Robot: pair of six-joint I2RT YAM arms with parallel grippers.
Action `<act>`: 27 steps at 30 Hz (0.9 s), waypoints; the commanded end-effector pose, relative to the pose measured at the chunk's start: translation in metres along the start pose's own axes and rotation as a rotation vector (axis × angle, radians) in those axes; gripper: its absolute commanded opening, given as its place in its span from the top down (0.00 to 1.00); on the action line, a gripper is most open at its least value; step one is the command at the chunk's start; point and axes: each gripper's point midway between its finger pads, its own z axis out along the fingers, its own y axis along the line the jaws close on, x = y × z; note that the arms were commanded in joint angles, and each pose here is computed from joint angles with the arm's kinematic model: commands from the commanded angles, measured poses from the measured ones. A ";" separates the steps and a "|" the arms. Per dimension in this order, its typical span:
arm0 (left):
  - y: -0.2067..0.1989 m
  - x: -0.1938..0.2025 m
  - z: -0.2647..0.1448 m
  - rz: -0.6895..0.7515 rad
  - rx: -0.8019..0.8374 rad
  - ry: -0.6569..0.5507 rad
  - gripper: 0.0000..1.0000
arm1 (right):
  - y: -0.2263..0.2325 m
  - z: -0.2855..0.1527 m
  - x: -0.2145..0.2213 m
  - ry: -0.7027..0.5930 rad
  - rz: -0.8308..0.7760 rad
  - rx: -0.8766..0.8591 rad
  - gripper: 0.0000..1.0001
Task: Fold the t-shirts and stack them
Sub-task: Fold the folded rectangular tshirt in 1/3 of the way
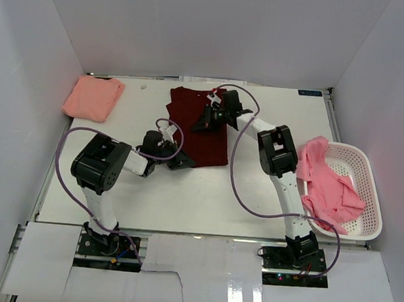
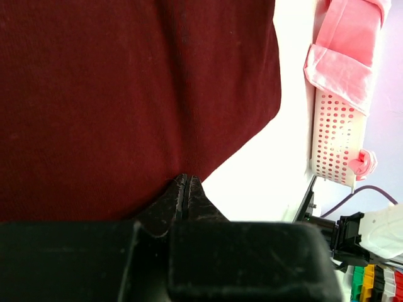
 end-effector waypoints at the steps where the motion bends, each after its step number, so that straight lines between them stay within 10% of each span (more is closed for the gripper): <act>1: 0.039 0.047 -0.007 -0.092 -0.122 0.132 1.00 | -0.060 -0.004 -0.035 -0.111 0.003 0.099 0.92; 9: 0.032 0.051 -0.012 -0.097 -0.100 0.148 1.00 | -0.045 -0.023 -0.107 -0.297 -0.079 0.002 0.88; 20: 0.014 0.058 -0.020 -0.057 -0.076 0.160 1.00 | 0.101 -0.099 -0.151 -0.389 -0.395 -0.127 0.88; 27: -0.019 0.039 -0.033 -0.005 -0.050 0.094 1.00 | 0.149 -0.141 -0.118 -0.350 -0.459 -0.105 0.45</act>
